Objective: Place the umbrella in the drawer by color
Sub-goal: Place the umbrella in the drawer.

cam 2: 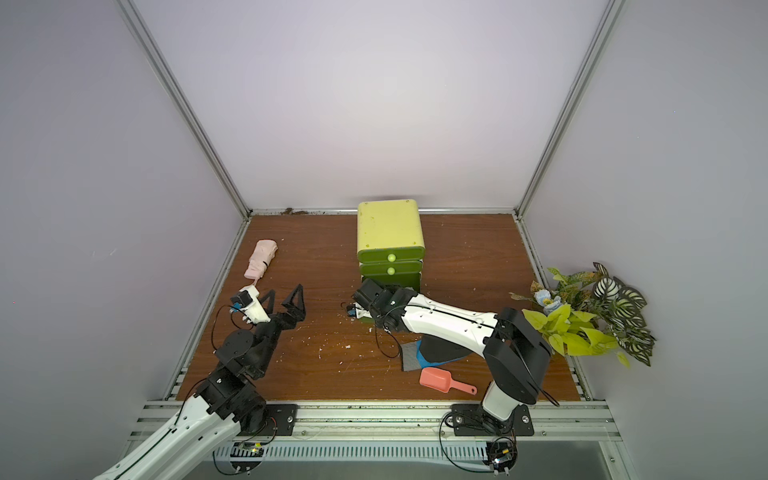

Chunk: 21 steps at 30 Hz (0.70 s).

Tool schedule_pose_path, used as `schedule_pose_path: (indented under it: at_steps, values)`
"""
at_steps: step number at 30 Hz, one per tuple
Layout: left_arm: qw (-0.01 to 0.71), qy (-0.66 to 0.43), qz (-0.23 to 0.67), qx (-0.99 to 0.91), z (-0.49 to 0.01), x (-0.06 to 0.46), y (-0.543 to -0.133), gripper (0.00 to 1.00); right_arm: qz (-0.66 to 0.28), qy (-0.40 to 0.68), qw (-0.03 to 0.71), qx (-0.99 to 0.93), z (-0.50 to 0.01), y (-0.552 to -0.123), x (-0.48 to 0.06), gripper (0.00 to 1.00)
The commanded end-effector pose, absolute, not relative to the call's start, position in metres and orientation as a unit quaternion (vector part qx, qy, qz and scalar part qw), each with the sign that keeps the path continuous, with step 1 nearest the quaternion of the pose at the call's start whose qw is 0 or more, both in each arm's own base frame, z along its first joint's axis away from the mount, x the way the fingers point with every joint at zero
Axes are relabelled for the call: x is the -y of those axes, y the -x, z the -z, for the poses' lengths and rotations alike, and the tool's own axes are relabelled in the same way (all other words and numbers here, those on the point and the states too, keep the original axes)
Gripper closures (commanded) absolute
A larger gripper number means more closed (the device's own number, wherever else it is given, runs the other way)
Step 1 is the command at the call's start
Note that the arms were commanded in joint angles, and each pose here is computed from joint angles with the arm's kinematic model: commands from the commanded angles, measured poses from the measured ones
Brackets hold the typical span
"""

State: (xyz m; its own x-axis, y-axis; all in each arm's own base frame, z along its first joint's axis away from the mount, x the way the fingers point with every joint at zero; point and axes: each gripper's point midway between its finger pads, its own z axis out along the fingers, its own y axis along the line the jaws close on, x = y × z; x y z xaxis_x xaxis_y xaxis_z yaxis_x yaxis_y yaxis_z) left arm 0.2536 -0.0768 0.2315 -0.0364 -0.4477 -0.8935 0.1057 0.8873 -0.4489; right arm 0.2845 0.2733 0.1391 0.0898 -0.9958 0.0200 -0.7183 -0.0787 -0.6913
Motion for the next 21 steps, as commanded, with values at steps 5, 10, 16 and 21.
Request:
schedule_pose_path:
  at_steps: [5, 10, 16, 21]
  values:
    - [0.675, 0.157, 0.178, -0.698, -0.22, 0.069, -0.26, 0.01, 0.169, 0.558, 0.448, -0.678, -0.211, -0.276, -0.28, 0.29]
    - [0.667, 0.171, 0.13, -0.714, -0.209, 0.062, -0.269, 0.01, -0.023, 0.401, 0.613, -0.68, -0.248, -0.246, -0.269, 0.29]
    - [0.638, 0.17, 0.083, -0.747, -0.215, 0.074, -0.296, 0.01, -0.121, 0.271, 0.738, -0.606, -0.237, -0.215, -0.214, 0.21]
    - [0.563, 0.166, 0.037, -0.809, -0.202, 0.073, -0.346, 0.01, -0.081, 0.237, 0.744, -0.619, -0.217, -0.22, -0.188, 0.18]
